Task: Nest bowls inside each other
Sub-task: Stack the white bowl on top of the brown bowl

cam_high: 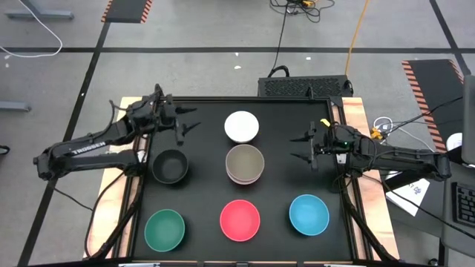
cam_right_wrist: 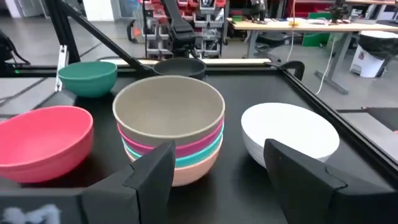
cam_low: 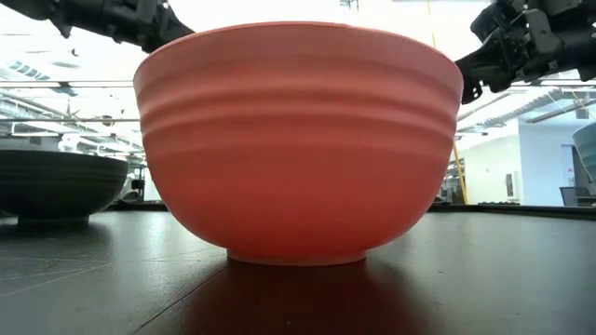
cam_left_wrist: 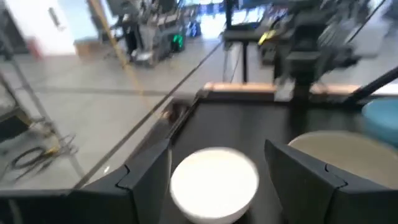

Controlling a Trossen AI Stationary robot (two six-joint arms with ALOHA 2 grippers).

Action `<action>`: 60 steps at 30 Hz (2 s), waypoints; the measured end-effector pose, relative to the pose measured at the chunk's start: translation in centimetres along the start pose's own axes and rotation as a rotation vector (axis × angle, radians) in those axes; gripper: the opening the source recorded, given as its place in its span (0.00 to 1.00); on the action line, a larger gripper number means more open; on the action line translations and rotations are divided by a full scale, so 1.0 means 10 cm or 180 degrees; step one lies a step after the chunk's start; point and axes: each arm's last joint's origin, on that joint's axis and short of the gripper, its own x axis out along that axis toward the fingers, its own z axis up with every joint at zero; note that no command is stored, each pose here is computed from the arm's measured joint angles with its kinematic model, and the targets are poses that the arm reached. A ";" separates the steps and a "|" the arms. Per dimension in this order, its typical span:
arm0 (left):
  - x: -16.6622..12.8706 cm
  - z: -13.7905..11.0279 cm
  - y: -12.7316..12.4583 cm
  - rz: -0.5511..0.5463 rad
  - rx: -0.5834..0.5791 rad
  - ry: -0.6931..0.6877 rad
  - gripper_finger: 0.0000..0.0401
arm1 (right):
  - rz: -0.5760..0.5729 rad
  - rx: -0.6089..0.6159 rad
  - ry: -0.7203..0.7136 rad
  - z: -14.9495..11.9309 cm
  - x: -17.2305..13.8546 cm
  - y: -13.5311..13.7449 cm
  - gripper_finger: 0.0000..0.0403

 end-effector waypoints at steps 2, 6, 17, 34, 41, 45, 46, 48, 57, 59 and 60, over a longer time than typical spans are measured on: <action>0.05 -0.05 0.07 0.0083 0.0006 0.0138 0.65 | 0.0002 0.0018 -0.0006 0.00 0.00 0.00 0.59; 0.09 -0.14 0.26 0.0192 -0.0104 0.0247 0.65 | 0.0000 0.0031 0.0063 -0.02 -0.01 0.00 0.59; 0.14 -0.38 0.61 -0.0185 -0.0654 0.0456 0.65 | -0.0007 0.0117 0.0044 -0.01 -0.02 0.00 0.59; 0.61 -0.39 0.77 -0.0712 -0.0989 0.0840 0.65 | -0.0018 0.0279 -0.0125 0.04 -0.02 0.00 0.59; 0.92 -0.49 0.74 -0.0872 -0.1121 0.1106 0.65 | -0.0009 0.0260 -0.0049 0.01 -0.02 0.00 0.59; 1.09 -0.60 0.73 -0.0941 -0.1214 0.1312 0.65 | -0.0007 0.0261 -0.0056 0.02 -0.02 0.00 0.59; 1.13 -0.63 0.73 -0.0958 -0.1225 0.1346 0.65 | -0.0007 0.0266 -0.0061 0.02 -0.02 0.00 0.59; 1.18 -0.65 0.72 -0.0983 -0.1238 0.1389 0.65 | -0.0005 0.0274 -0.0060 0.02 -0.02 0.00 0.59; 1.38 -0.53 0.67 -0.0805 -0.1147 0.1663 0.65 | 0.0008 0.0356 -0.0060 0.02 -0.02 0.00 0.59; 1.42 -0.50 0.64 -0.0759 -0.1080 0.1751 0.65 | 0.0020 0.0377 -0.0060 0.02 -0.02 0.01 0.59; 1.45 -0.48 0.63 -0.0731 -0.1045 0.1770 0.65 | 0.0058 0.0385 -0.0059 0.02 -0.02 0.01 0.59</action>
